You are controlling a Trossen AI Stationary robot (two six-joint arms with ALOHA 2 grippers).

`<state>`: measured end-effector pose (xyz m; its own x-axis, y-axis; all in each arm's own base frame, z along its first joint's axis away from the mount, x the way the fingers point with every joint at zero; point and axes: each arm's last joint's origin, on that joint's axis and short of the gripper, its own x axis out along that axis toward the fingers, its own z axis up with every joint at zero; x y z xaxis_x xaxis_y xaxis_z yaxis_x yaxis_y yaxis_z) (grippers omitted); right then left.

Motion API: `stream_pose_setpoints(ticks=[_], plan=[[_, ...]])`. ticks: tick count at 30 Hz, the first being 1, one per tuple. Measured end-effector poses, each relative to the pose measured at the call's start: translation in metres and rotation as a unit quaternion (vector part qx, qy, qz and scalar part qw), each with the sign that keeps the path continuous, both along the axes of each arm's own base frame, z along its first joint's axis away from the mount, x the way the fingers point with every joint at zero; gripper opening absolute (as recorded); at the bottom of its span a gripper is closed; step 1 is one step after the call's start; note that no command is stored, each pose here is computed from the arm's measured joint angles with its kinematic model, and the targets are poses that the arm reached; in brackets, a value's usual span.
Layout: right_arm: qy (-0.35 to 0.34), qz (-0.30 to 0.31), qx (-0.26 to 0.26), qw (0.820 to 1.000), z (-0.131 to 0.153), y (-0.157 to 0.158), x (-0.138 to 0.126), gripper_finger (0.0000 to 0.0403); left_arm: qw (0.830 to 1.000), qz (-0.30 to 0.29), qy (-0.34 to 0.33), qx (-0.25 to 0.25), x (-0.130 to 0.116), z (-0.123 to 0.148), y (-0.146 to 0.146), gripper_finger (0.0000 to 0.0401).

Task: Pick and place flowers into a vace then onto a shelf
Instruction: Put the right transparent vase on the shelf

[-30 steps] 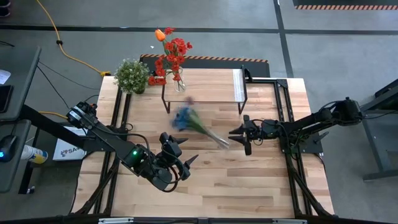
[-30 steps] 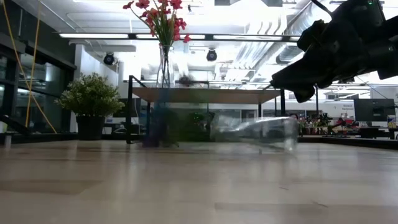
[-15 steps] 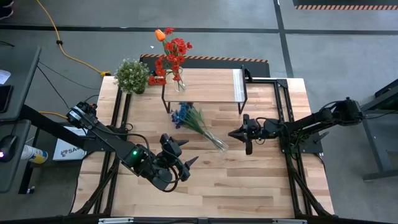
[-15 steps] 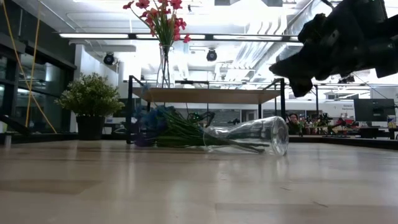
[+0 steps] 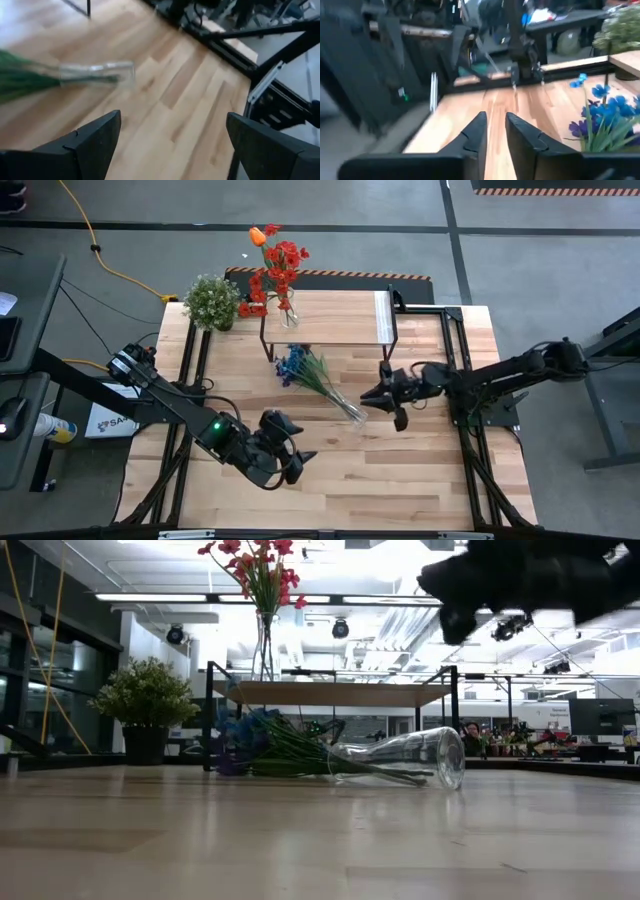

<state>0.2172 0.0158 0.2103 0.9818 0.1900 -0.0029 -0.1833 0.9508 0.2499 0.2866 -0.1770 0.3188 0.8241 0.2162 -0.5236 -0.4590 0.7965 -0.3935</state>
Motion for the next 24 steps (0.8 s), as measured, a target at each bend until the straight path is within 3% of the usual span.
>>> stream_pose_setpoints(ticks=[6,9,12,17,24], plan=[[0.096,-0.005,-0.124,0.988,0.053,0.000,0.028,0.0093,0.996,0.002,0.067,-0.060,0.000,-0.019,-0.004,0.0392],[0.149,-0.025,-0.152,0.977,0.078,-0.005,0.033,0.0105,0.987,0.014,0.124,-0.101,0.001,-0.035,-0.008,0.0392],[0.199,-0.036,-0.133,0.970,0.102,-0.011,0.034,0.0110,0.976,0.034,0.176,-0.121,0.002,-0.053,-0.011,0.0392],[0.283,-0.058,-0.058,0.956,0.122,-0.020,0.039,0.0111,0.962,0.065,0.231,-0.127,0.007,-0.080,-0.015,0.0392],[0.354,-0.014,-0.035,0.935,0.107,-0.018,0.064,0.0118,0.951,0.083,0.273,-0.123,0.009,-0.100,-0.019,0.0392]])
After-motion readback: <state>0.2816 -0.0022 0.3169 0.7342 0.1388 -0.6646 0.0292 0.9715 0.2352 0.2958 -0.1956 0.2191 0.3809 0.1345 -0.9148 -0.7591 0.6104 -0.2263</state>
